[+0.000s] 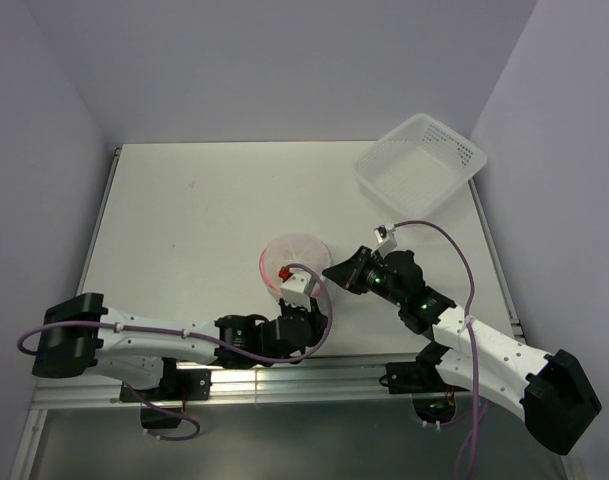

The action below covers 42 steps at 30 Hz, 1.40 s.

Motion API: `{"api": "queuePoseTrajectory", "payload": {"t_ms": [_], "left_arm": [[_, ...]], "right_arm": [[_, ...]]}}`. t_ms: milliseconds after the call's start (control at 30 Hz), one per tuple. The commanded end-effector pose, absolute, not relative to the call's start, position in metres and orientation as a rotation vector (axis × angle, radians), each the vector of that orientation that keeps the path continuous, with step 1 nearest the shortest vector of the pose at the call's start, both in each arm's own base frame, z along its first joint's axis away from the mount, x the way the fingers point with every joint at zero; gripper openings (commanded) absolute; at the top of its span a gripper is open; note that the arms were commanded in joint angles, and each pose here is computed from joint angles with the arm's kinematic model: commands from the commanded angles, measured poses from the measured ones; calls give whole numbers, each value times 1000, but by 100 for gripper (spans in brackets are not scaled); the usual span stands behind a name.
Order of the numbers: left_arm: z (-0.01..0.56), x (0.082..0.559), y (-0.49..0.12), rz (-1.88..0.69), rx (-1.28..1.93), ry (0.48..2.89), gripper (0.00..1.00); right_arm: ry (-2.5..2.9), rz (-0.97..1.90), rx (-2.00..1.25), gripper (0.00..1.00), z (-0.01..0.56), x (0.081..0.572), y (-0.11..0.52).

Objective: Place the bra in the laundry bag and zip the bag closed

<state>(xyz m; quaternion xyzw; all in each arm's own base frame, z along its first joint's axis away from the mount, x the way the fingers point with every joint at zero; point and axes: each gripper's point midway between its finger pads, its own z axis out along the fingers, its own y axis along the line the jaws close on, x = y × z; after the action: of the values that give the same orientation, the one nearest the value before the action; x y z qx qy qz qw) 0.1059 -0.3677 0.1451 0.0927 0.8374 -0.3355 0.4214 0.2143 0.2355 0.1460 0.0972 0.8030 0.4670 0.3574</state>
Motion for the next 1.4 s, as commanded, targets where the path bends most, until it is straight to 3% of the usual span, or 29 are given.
{"api": "queuePoseTrajectory", "payload": {"t_ms": [0, 400, 700, 1000, 1367], "left_arm": [[168, 129, -385, -929, -3, 1985, 22], [129, 179, -384, -878, -144, 1996, 29], [121, 182, -381, -876, -170, 2002, 33], [132, 183, -376, -899, -189, 1967, 46], [145, 187, -374, -917, -195, 1916, 45]], "right_arm": [[2018, 1223, 253, 0, 157, 216, 236], [2021, 1227, 234, 0, 157, 212, 236], [2015, 1226, 230, 0, 161, 212, 236], [2022, 1228, 232, 0, 158, 211, 235], [2025, 1236, 226, 0, 158, 209, 236]]}}
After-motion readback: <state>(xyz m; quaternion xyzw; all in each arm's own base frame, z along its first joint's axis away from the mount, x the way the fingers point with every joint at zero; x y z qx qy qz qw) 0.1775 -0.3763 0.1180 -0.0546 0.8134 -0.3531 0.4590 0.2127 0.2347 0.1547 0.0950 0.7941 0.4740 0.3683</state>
